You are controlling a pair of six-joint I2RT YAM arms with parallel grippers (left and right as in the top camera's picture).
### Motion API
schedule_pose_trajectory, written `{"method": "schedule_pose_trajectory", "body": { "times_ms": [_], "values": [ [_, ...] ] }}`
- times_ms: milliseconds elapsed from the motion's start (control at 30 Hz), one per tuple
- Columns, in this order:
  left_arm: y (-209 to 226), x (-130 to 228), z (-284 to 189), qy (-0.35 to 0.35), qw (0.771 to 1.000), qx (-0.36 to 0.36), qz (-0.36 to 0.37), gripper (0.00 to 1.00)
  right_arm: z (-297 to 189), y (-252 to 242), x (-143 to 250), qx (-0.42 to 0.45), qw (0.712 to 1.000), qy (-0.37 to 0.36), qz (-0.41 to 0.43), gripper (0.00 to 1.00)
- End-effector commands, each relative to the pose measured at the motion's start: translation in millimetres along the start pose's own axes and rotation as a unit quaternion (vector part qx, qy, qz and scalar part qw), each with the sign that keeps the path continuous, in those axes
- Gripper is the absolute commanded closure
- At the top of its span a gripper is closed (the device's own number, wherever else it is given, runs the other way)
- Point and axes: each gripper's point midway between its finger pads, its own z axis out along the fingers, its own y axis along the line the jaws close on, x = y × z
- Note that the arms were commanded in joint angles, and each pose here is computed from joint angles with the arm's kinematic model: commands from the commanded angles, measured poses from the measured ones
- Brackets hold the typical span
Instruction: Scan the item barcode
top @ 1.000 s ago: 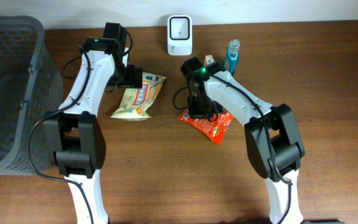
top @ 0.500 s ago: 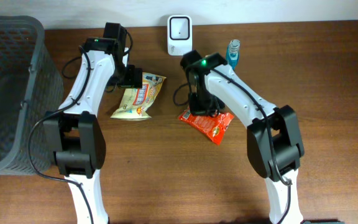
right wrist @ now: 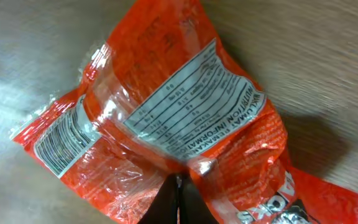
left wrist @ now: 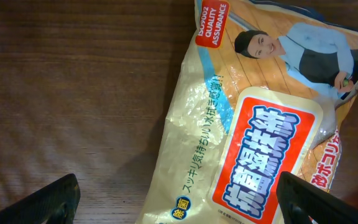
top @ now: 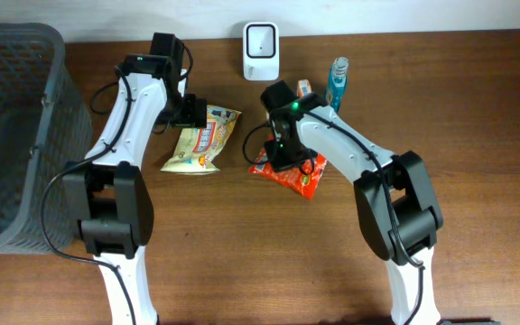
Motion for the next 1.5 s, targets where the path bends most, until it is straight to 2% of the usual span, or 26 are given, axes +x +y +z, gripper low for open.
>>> {"method": "schedule_pose_trajectory", "body": {
  "times_ms": [0,233,433,567,667,767,800,867,1000,1100,1267,1367,1467],
  "values": [
    [2.6,-4.2,-2.0,-0.006,1.000,-0.004,0.001,0.01,27.9,27.1,39.9,-0.033,0.993,0.061,-0.092,0.96],
    [2.6,-4.2,-2.0,-0.006,1.000,-0.004,0.001,0.01,13.8,30.6,43.1,-0.032,0.993,0.070,-0.095,0.96],
    [2.6,-4.2,-2.0,-0.006,1.000,-0.004,0.001,0.01,-41.2,35.8,25.0,-0.035,0.992,0.037,-0.111,0.96],
    [2.6,-4.2,-2.0,-0.006,1.000,-0.004,0.001,0.01,-76.9,38.9,18.5,-0.035,0.996,0.015,-0.079,0.95],
    [2.6,-4.2,-2.0,-0.006,1.000,-0.004,0.001,0.01,-104.2,21.1,22.1,0.018,1.000,0.000,0.000,0.85],
    [2.6,-4.2,-2.0,-0.006,1.000,-0.004,0.001,0.01,-131.4,8.6,33.1,0.051,0.997,-0.013,0.049,0.71],
    [2.6,-4.2,-2.0,-0.006,1.000,-0.004,0.001,0.01,-142.1,5.7,37.7,0.057,0.996,-0.019,0.060,0.58],
    [2.6,-4.2,-2.0,-0.006,1.000,-0.004,0.001,0.01,-156.3,-5.7,44.7,0.082,0.994,-0.027,0.073,0.01],
    [2.6,-4.2,-2.0,-0.006,1.000,-0.004,0.001,0.01,-167.7,-40.5,63.4,0.136,0.985,-0.002,0.104,0.01],
    [2.6,-4.2,-2.0,-0.006,1.000,-0.004,0.001,0.01,-159.5,-57.4,71.4,0.124,0.983,0.022,0.134,0.02],
    [2.6,-4.2,-2.0,-0.006,1.000,-0.004,0.001,0.01,-125.7,-44.1,78.3,0.023,0.994,0.057,0.092,0.01],
    [2.6,-4.2,-2.0,-0.006,1.000,-0.004,0.001,0.01,-96.7,-23.5,72.5,-0.056,0.996,0.045,0.060,0.01],
    [2.6,-4.2,-2.0,-0.006,1.000,-0.004,0.001,0.01,-71.3,-13.1,67.4,-0.095,0.993,0.026,0.058,0.01]
  ]
}}
